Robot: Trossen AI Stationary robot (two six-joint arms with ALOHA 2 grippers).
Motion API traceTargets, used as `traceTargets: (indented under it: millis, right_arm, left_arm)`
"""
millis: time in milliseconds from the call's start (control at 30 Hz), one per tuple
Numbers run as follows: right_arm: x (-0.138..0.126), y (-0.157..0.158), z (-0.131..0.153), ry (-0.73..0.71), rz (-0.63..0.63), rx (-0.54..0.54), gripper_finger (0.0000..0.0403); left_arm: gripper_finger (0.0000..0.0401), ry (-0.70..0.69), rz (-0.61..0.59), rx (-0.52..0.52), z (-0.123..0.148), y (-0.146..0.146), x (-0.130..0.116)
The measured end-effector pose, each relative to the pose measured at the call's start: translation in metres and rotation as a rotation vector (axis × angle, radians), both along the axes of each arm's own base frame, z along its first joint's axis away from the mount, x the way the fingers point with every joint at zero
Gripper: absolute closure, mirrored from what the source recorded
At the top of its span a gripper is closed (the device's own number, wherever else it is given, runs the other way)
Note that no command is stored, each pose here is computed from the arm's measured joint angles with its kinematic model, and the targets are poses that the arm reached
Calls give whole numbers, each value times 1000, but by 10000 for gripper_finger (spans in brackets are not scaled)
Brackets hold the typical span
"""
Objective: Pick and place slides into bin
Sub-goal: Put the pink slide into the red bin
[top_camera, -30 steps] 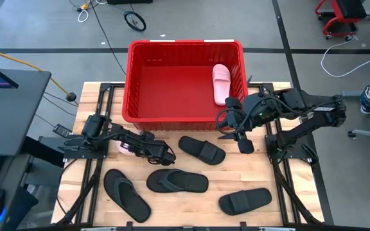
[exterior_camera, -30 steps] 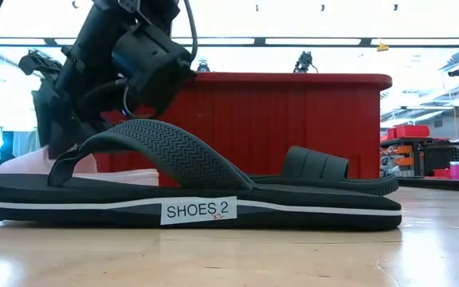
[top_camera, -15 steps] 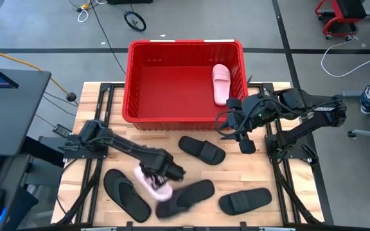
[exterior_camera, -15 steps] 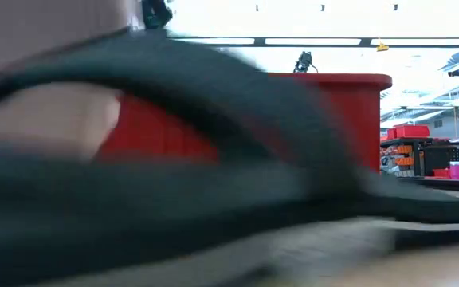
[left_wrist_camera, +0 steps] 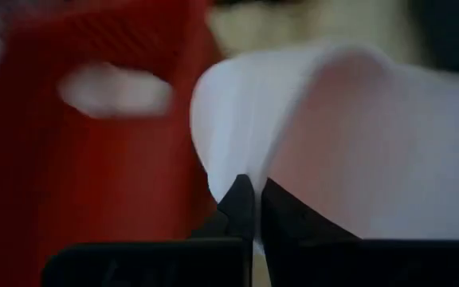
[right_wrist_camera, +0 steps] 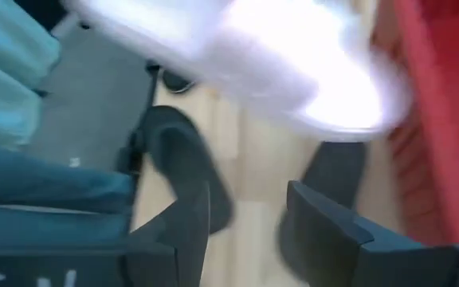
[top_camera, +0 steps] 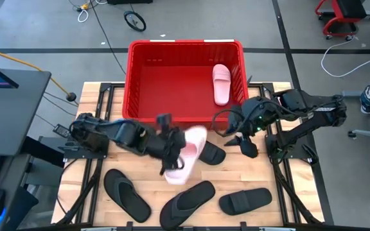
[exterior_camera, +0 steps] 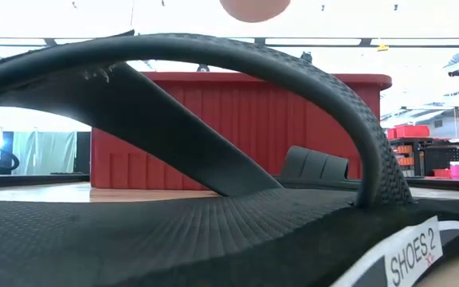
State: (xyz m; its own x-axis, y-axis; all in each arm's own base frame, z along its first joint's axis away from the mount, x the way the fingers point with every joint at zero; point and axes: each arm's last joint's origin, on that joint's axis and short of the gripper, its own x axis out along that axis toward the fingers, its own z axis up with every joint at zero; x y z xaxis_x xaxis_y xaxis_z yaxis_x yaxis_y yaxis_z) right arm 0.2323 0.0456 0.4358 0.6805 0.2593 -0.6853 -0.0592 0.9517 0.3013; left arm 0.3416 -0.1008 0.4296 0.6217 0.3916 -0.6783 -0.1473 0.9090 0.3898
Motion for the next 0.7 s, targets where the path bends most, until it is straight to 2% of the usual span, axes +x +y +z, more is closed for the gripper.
traceTargets:
  millis: [67, 100, 167, 267, 400, 533, 700]
  right_arm:
    - [-2, 8, 0, 20, -2, 41, 230]
    - [-3, 13, 0, 29, 1, 56, 230]
    - [-6, 22, 0, 41, 8, 73, 230]
    - [-11, 37, -1, 44, -10, 66, 230]
    - [-18, 54, -1, 25, -75, 34, 230]
    - [-24, 65, 0, -15, -144, -9, 230]
    - [-29, 73, 1, -64, -194, -75, 230]
  left_arm:
    - [391, 34, -45, 185, 3, 21, 9]
    - [391, 37, -43, 240, 5, 34, 15]
    - [391, 20, 3, 279, 8, 64, 24]
    - [391, -50, 129, 251, 10, 117, 39]
    - [391, -83, 279, 200, -2, 195, 49]
    - [391, -48, 424, 173, -34, 263, 60]
    - [391, 11, 432, 127, -96, 317, 88]
